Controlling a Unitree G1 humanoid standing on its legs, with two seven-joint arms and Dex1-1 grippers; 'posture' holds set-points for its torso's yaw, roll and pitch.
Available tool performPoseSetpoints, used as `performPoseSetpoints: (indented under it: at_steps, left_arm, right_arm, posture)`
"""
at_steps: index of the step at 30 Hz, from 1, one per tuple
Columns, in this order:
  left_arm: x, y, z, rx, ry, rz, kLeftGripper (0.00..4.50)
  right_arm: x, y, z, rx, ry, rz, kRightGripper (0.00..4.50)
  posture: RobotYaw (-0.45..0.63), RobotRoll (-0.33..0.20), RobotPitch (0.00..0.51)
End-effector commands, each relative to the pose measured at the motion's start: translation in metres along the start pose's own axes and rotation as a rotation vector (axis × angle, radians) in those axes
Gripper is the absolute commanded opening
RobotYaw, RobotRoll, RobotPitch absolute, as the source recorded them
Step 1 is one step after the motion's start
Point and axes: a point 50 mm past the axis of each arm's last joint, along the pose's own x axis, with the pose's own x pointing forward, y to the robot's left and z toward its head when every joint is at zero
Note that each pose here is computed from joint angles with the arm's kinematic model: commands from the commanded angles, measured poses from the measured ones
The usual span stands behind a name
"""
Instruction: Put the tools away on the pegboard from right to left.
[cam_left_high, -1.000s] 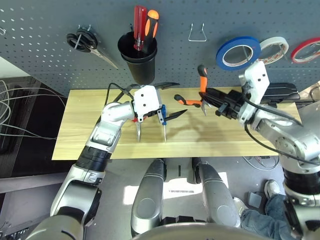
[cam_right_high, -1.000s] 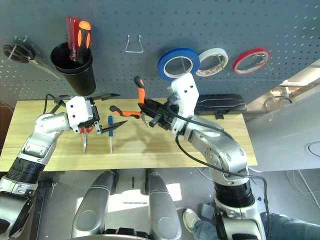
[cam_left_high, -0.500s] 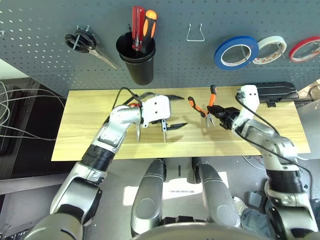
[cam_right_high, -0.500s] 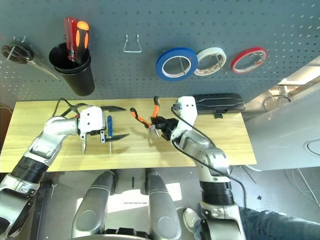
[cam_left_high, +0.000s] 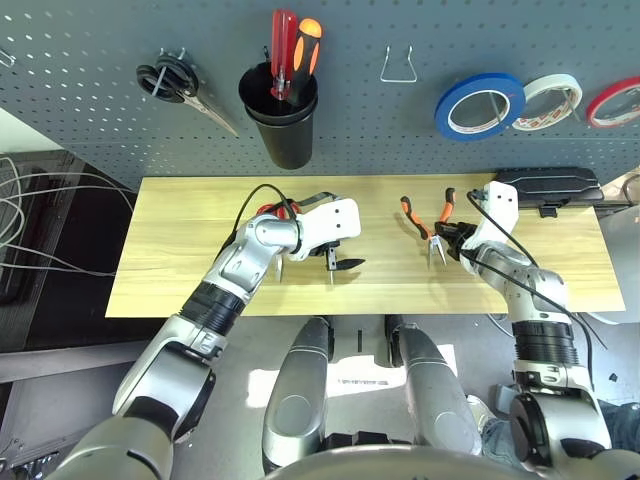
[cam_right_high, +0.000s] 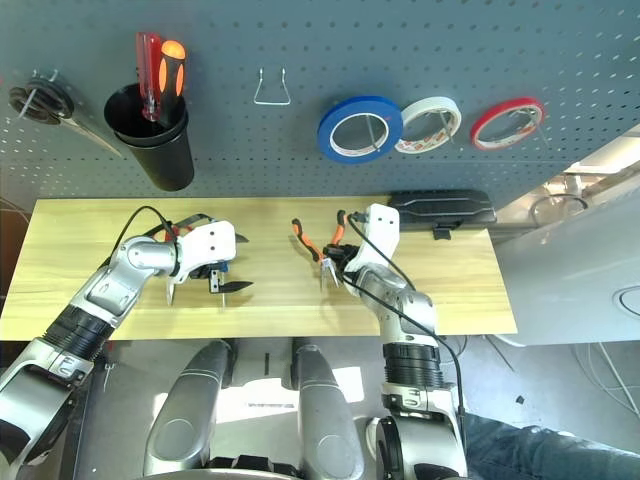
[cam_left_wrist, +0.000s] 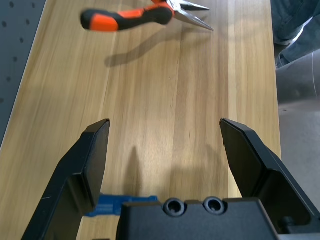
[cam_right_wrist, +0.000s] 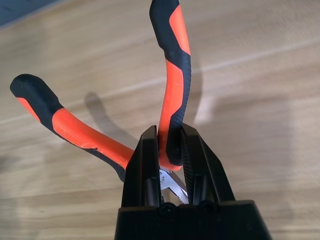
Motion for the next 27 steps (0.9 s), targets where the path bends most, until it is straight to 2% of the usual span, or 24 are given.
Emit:
performPoseSetpoints:
  at_steps: [1, 10, 13, 20, 27]
  left_arm:
    - [0.005, -0.013, -0.008, -0.024, 0.021, -0.05, 4.5]
    - [0.002, -0.013, -0.007, -0.03, 0.004, -0.047, 4.5]
    - [0.001, -0.015, -0.008, -0.034, 0.003, -0.048, 4.5]
    - [-0.001, -0.019, -0.012, -0.045, 0.008, -0.056, 4.5]
    - [-0.004, -0.019, -0.012, -0.046, 0.01, -0.061, 4.5]
  right_arm:
    - [0.001, -0.007, -0.006, 0.024, 0.046, -0.046, 0.44]
    - [-0.004, -0.015, 0.004, 0.01, 0.098, -0.122, 3.51]
    - [-0.009, -0.005, 0.009, 0.01, 0.141, -0.095, 4.48]
    - [-0.004, 0.016, 0.006, 0.034, 0.201, -0.056, 4.48]
    - [0.004, 0.019, 0.003, -0.008, 0.214, -0.095, 4.48]
  posture:
    - [0.14, 0.0, 0.399]
    - [0.15, 0.0, 0.402]
    - [0.14, 0.0, 0.404]
    - [0.13, 0.0, 0.406]
    - [0.15, 0.0, 0.411]
